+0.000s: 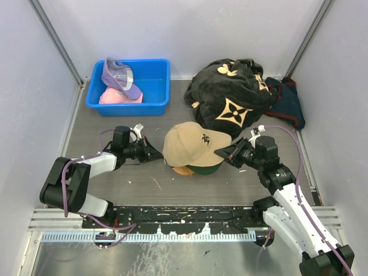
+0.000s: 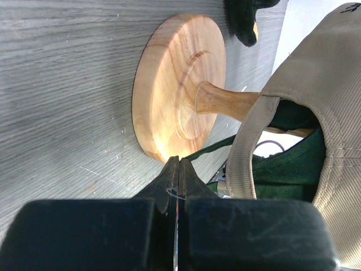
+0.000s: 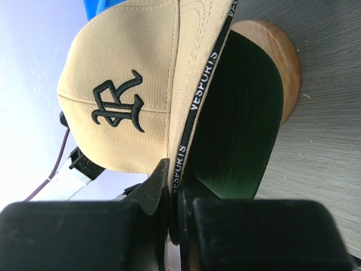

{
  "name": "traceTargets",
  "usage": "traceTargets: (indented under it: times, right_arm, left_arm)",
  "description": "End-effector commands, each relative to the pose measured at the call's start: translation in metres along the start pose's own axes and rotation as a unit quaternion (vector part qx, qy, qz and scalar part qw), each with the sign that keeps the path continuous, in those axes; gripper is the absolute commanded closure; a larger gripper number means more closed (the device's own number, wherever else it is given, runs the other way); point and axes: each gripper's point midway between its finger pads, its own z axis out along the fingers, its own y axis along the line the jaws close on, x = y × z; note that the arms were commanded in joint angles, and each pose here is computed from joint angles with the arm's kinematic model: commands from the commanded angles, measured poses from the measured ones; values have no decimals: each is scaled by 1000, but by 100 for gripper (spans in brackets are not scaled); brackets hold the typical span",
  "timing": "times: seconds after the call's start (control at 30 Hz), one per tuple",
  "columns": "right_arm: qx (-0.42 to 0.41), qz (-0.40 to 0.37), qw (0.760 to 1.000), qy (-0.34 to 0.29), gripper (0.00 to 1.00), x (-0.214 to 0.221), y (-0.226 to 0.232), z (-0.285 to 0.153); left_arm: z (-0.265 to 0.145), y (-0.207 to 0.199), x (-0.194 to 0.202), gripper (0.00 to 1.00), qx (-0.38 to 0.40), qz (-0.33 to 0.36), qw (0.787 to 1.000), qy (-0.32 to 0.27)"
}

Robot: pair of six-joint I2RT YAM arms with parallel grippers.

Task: Stack the hats

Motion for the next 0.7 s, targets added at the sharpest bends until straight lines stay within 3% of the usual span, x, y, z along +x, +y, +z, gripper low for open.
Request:
traceTargets:
  times: [0.0,0.3,0.5,0.67]
  right_arm:
    - [128,-4,991,-42,100,-13,-61,4]
    - [148,-23,989,18,98,6,-84,14]
    - [157,-49,986,32,65,6,-75,5]
    - [219,-81,972,12,53,-3,-82,-20]
  left_arm:
    - [-6,20,18,100,-39,-14,999,12]
    - [-9,24,23,100,-47,-14,999,13]
    - [-8,24,20,100,-48,-13,999,11]
    - [-5,25,20,100,-50,-14,999,12]
